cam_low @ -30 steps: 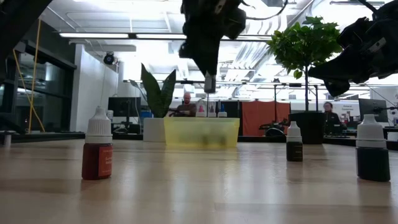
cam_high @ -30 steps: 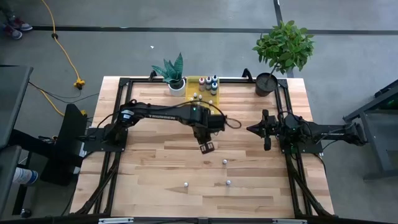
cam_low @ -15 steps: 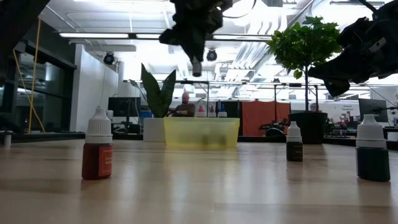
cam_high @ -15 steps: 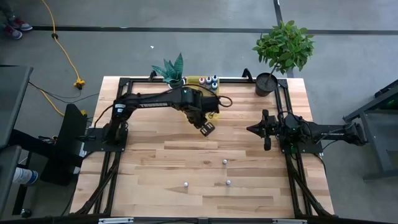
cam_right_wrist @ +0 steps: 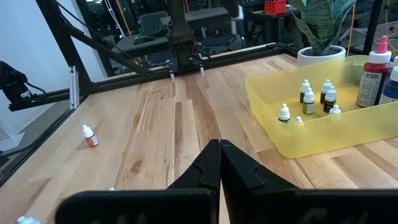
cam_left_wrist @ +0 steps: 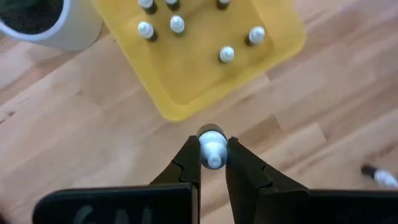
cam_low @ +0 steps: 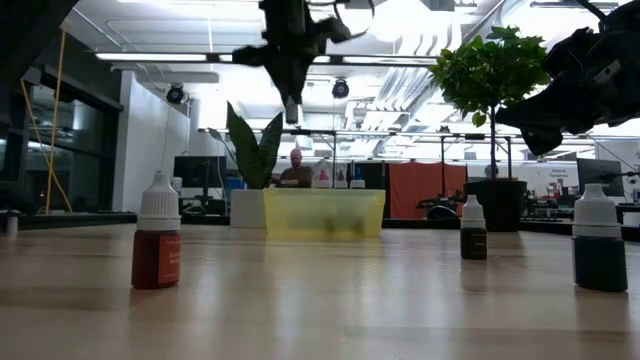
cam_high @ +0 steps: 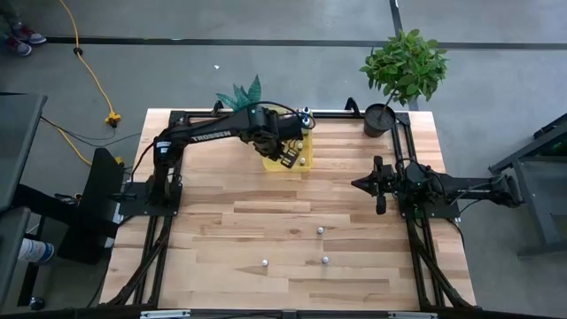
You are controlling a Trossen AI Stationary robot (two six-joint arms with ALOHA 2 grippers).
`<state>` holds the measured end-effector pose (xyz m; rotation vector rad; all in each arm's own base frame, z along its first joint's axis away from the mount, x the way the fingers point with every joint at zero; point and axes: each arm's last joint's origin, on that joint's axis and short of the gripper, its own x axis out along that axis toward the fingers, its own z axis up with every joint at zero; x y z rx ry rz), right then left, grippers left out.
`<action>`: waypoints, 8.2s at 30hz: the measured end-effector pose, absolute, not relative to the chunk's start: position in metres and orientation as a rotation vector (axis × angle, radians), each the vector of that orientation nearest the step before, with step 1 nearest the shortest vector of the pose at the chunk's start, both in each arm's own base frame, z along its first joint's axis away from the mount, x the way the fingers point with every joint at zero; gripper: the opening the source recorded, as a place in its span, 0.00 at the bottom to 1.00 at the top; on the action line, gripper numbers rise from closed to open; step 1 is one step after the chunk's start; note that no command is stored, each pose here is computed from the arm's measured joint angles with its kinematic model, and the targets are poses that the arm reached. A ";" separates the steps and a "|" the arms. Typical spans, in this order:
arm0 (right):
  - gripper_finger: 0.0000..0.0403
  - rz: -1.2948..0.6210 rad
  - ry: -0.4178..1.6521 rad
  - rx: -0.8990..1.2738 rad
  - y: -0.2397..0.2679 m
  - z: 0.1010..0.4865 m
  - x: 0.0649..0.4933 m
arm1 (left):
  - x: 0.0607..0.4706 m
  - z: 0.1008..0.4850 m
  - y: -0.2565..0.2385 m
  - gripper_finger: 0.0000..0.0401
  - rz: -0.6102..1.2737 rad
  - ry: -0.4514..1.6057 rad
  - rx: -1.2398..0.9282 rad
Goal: Pick & Place food coloring
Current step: Put the small red food coloring bottle into the yellow bin, then put the small orange food coloring bottle into the yellow bin
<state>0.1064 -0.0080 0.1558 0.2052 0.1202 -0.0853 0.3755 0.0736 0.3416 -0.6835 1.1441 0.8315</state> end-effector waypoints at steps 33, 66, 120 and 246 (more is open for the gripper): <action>0.00 -0.085 0.120 0.205 -0.008 0.156 0.106 | 0.376 0.224 0.145 0.08 1.024 1.005 -0.851; 0.00 -0.085 0.120 0.205 -0.008 0.156 0.106 | 0.379 0.188 0.169 0.09 1.030 0.997 -0.841; 0.00 -0.085 0.120 0.205 -0.008 0.156 0.106 | 0.400 0.277 0.158 0.32 0.799 1.029 -0.478; 0.00 -0.085 0.120 0.205 -0.008 0.156 0.106 | 0.375 0.190 -0.213 0.60 0.724 1.380 -0.821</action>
